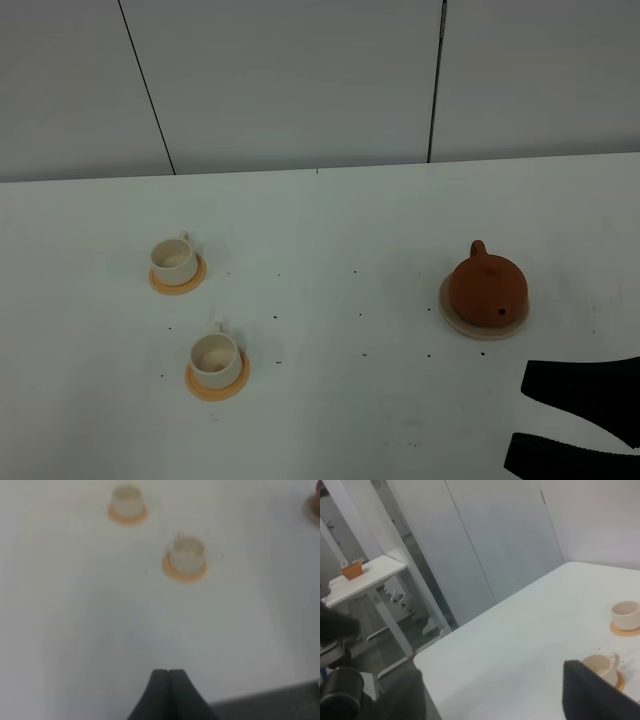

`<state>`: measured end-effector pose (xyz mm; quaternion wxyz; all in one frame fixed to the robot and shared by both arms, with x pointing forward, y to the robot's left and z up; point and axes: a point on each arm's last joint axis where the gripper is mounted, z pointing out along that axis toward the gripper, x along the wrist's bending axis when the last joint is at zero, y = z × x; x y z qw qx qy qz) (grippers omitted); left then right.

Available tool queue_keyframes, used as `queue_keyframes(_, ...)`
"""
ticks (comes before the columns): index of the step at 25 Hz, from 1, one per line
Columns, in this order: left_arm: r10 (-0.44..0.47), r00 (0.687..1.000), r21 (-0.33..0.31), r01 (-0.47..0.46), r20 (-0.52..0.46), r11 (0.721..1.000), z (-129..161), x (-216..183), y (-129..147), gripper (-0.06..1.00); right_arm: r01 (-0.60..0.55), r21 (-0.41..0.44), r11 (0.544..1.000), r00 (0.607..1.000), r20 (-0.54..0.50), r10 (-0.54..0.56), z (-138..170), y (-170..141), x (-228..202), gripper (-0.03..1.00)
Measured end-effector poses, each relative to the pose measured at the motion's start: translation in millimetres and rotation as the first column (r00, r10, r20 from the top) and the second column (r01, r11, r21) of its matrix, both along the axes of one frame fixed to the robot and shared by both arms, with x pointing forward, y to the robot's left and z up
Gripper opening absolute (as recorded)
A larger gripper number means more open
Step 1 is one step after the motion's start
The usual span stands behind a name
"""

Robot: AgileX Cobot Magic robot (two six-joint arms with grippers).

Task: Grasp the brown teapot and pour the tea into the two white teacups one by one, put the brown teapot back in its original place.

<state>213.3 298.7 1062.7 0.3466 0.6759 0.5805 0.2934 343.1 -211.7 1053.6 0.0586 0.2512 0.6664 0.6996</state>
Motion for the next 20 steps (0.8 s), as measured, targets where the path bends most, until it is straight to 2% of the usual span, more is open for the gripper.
queue_keyframes(3,0.002,1.0,-0.001,-0.002,-0.013,1.0,-13,3,0,0.02,-0.005,0.002,1.0,1.0,0.001,0.005,0,0,0,0.56)
queue_keyframes(7,0.0,0.998,0.001,0.0,0.056,1.0,-14,11,-1,0.02,0.004,-0.002,1.0,1.0,-0.001,-0.004,0,0,0,0.56)
queue_keyframes(15,-0.003,0.998,0.015,0.002,0.07,1.0,-17,14,0,0.03,0.069,-0.012,0.998,0.998,-0.013,-0.069,-2,-3,5,0.56)
queue_keyframes(20,-0.004,0.998,0.017,0.003,0.07,1.0,-17,14,0,0.03,0.1,0.032,0.994,0.991,-0.093,-0.097,-2,-4,9,0.56)
